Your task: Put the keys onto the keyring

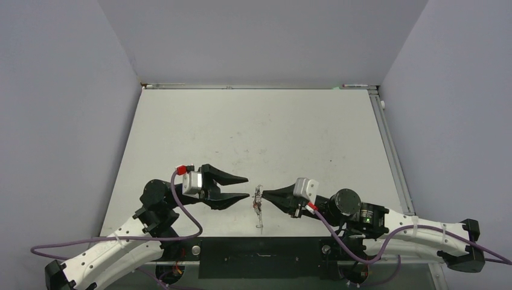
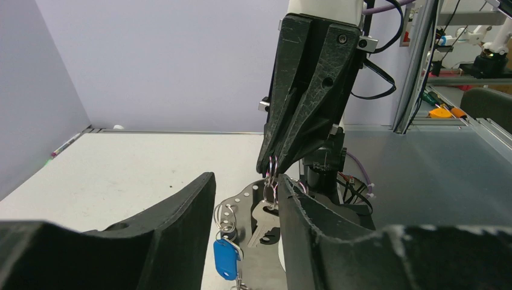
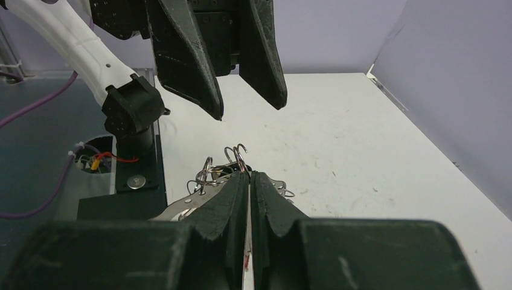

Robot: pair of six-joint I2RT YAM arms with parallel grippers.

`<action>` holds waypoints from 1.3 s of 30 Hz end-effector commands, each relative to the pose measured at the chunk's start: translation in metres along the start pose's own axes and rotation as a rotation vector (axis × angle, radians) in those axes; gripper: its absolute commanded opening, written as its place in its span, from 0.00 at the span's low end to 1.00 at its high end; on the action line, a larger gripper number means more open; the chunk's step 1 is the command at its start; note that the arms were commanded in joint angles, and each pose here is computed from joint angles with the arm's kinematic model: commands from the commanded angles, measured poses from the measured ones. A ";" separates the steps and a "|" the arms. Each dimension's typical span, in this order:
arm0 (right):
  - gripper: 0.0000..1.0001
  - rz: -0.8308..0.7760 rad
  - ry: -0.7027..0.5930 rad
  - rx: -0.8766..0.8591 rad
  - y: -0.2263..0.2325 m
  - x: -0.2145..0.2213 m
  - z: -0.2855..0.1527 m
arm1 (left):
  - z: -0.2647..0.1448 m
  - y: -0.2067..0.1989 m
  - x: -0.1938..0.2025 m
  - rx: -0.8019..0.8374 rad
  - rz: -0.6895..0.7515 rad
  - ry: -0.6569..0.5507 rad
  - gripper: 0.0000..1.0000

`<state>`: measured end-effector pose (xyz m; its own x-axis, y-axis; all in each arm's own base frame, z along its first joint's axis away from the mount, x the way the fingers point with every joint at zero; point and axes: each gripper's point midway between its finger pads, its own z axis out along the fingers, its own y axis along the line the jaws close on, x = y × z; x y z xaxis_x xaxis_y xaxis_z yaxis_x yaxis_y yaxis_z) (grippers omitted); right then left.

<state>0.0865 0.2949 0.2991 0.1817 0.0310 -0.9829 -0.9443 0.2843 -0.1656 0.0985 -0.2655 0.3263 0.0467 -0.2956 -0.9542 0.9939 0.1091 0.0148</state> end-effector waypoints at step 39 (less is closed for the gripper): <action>0.05 0.024 -0.151 -0.013 0.000 -0.053 0.022 | 0.003 -0.003 0.011 0.040 0.008 0.028 0.22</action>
<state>0.0888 0.3137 0.2976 0.1758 0.0223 -0.9842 -0.9486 0.2711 -0.1633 0.0952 -0.2722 0.3091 0.0227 -0.2559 -0.9664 0.9981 0.0619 0.0070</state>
